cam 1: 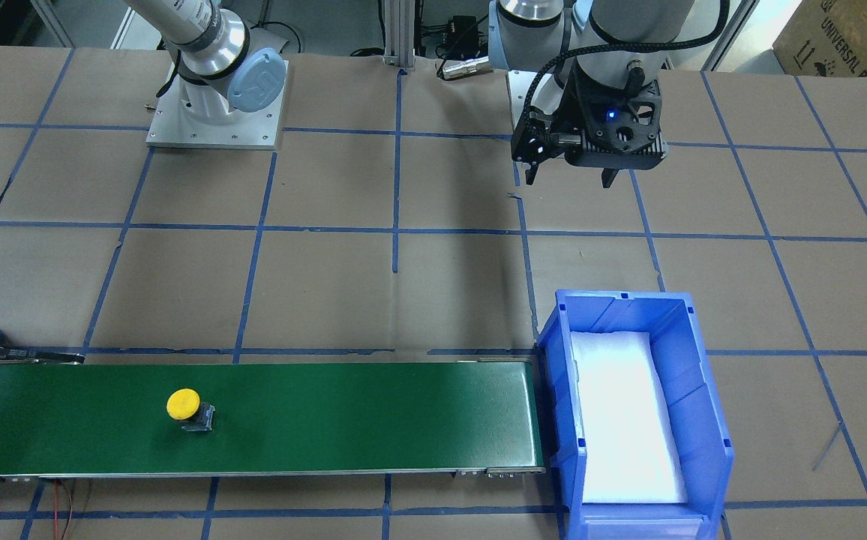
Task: Transport two buttons from left to right
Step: 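Lift the red button and drop it into the far blue bin, then move the right gripper back over the conveyor to the yellow button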
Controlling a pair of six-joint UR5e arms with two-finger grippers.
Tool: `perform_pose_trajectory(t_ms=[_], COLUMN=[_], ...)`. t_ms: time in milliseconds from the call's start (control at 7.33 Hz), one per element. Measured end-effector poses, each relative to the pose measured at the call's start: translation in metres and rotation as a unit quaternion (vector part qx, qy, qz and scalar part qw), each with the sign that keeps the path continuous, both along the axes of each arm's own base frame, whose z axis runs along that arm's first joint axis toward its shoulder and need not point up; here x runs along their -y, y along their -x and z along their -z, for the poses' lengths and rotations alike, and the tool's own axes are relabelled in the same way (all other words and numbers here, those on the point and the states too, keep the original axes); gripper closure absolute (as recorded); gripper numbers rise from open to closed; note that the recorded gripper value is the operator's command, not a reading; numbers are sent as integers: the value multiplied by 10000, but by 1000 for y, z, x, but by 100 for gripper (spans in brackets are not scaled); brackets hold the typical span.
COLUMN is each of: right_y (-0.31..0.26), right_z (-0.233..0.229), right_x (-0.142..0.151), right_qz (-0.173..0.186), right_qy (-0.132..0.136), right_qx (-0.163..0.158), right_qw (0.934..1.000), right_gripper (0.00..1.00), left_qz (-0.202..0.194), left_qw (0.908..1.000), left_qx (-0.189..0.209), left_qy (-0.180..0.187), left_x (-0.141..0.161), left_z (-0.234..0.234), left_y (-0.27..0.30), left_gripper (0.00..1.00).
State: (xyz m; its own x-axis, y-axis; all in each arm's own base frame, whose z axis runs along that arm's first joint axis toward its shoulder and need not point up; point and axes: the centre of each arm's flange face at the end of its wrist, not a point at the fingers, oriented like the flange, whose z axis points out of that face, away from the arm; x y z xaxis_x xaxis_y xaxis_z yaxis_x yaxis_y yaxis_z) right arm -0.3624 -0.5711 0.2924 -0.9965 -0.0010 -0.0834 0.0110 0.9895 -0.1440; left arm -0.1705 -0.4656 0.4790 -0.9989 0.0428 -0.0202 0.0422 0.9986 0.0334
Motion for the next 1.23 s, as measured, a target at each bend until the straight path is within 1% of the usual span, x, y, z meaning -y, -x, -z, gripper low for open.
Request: perform_pose_trajectory(t_ms=[137, 273, 410, 819, 956, 1229], right_y=[3, 5, 6, 7, 7, -4], right_z=[12, 22, 28, 25, 15, -43], right_x=[0, 1, 2, 1, -1, -13], right_qz=[15, 18, 10, -52, -64, -55], right_qy=[-65, -110, -138, -148, -119, -3], right_qx=[56, 113, 145, 68, -10, -436], right_qw=[10000, 9999, 9998, 9999, 9999, 9990], right_gripper=[70, 43, 1, 0, 0, 0], left_qz=[0, 0, 0, 4, 4, 1], left_qw=[10000, 10000, 10000, 10000, 10000, 10000], left_qx=[1, 4, 5, 6, 6, 6], left_qy=[-16, -42, -61, -71, -71, -70], left_x=[0, -2, -2, -3, -3, -3], left_z=[2, 4, 6, 7, 7, 7], left_y=[0, 0, 0, 0, 0, 0], left_gripper=[0, 0, 0, 0, 0, 0])
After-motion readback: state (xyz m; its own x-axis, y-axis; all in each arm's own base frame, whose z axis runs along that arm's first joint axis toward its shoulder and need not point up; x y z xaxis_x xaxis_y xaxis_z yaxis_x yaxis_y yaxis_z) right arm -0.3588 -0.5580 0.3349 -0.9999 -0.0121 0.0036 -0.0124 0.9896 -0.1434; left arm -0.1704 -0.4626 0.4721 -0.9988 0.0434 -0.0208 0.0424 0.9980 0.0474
